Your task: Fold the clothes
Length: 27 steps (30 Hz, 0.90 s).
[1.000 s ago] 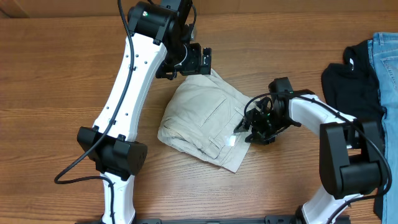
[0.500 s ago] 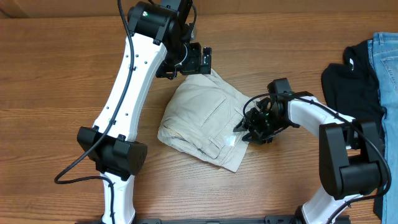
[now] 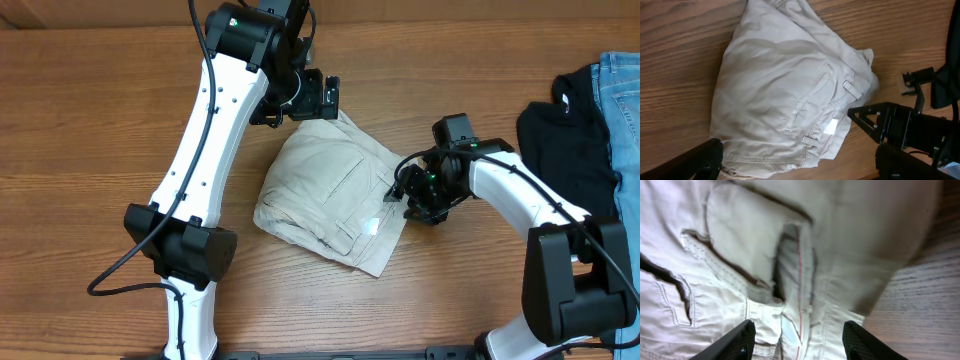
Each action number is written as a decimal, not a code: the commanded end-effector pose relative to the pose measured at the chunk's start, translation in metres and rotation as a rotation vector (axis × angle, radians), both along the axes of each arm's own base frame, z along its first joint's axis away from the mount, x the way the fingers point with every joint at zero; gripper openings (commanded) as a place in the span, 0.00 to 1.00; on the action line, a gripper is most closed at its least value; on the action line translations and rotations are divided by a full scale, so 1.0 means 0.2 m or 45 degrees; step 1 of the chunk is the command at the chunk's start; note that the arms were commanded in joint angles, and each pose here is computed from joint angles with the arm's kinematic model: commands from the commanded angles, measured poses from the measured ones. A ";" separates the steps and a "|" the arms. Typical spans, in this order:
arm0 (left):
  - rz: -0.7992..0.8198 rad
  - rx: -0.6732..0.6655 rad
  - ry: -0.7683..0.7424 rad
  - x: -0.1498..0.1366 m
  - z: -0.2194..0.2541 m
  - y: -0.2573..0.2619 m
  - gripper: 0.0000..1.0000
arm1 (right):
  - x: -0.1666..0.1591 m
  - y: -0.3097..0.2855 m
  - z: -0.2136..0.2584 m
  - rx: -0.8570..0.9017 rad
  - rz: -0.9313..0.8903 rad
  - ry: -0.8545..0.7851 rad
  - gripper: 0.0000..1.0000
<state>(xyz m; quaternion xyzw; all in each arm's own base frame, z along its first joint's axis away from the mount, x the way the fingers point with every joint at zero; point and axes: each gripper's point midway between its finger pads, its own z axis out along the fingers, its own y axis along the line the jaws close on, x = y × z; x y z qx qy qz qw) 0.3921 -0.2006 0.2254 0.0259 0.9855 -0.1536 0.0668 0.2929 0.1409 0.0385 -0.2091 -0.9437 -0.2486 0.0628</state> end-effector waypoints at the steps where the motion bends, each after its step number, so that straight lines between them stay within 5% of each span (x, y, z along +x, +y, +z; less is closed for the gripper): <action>1: -0.022 0.027 -0.001 0.02 -0.03 0.01 1.00 | 0.01 0.08 0.04 0.008 0.021 -0.041 0.61; 4: -0.023 0.029 0.003 0.01 -0.04 0.01 1.00 | 0.01 0.11 0.02 -0.049 0.001 -0.042 0.66; 27: -0.045 0.039 0.015 0.00 -0.04 0.02 1.00 | 0.02 0.16 -0.08 -0.115 -0.038 -0.057 0.64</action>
